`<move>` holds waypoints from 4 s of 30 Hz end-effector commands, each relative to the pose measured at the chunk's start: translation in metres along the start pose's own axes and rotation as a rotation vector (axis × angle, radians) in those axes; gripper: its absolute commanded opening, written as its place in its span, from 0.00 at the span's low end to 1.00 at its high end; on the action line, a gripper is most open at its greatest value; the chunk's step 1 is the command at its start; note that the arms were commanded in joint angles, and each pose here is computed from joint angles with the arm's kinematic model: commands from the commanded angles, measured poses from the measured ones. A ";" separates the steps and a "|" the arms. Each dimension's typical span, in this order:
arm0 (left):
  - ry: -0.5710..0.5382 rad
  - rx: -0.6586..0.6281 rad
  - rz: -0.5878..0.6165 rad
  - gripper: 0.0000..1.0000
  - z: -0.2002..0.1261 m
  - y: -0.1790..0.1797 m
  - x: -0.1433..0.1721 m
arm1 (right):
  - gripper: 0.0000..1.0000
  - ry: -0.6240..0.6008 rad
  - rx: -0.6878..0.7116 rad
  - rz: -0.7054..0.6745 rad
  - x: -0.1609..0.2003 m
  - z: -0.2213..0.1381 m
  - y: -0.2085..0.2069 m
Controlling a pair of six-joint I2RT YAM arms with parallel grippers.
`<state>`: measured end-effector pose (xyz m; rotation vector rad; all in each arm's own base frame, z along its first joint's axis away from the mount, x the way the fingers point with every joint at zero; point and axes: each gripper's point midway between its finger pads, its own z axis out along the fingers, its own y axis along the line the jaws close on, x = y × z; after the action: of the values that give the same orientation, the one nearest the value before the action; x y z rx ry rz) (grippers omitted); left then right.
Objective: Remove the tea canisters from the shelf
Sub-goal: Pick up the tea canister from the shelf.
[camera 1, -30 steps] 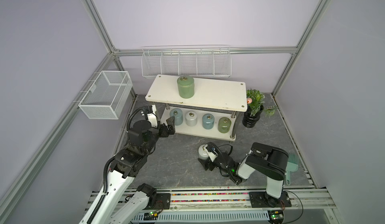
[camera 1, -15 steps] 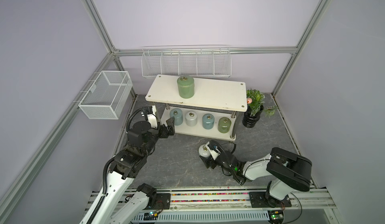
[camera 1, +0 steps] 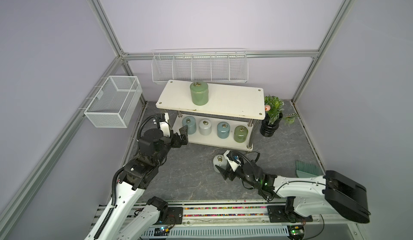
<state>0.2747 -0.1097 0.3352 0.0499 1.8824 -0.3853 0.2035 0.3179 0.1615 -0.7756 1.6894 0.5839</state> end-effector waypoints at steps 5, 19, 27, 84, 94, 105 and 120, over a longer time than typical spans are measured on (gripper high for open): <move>-0.027 0.019 0.016 1.00 -0.003 -0.004 -0.008 | 0.89 -0.076 0.056 -0.031 -0.069 -0.039 -0.014; -0.030 0.153 0.111 1.00 0.023 -0.040 -0.032 | 0.89 -0.187 0.161 -0.002 -0.165 -0.084 -0.039; -0.154 0.226 0.236 1.00 0.026 -0.063 -0.072 | 0.89 -0.219 0.223 -0.017 -0.199 -0.088 -0.048; -0.305 0.215 0.278 1.00 0.149 -0.086 -0.094 | 0.89 -0.200 0.255 -0.098 -0.227 -0.059 -0.050; -0.349 0.179 0.245 0.96 0.153 -0.077 -0.091 | 0.89 -0.188 0.258 -0.099 -0.225 -0.058 -0.050; -0.346 0.179 0.256 0.80 0.152 -0.077 -0.090 | 0.89 -0.185 0.260 -0.100 -0.223 -0.057 -0.051; -0.372 0.220 0.293 0.78 0.119 -0.083 -0.099 | 0.89 -0.162 0.274 -0.115 -0.215 -0.046 -0.052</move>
<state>0.4125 -0.2095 0.4022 0.3401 1.4586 -0.3711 0.2411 0.2917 0.3735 -0.6289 1.5465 0.3247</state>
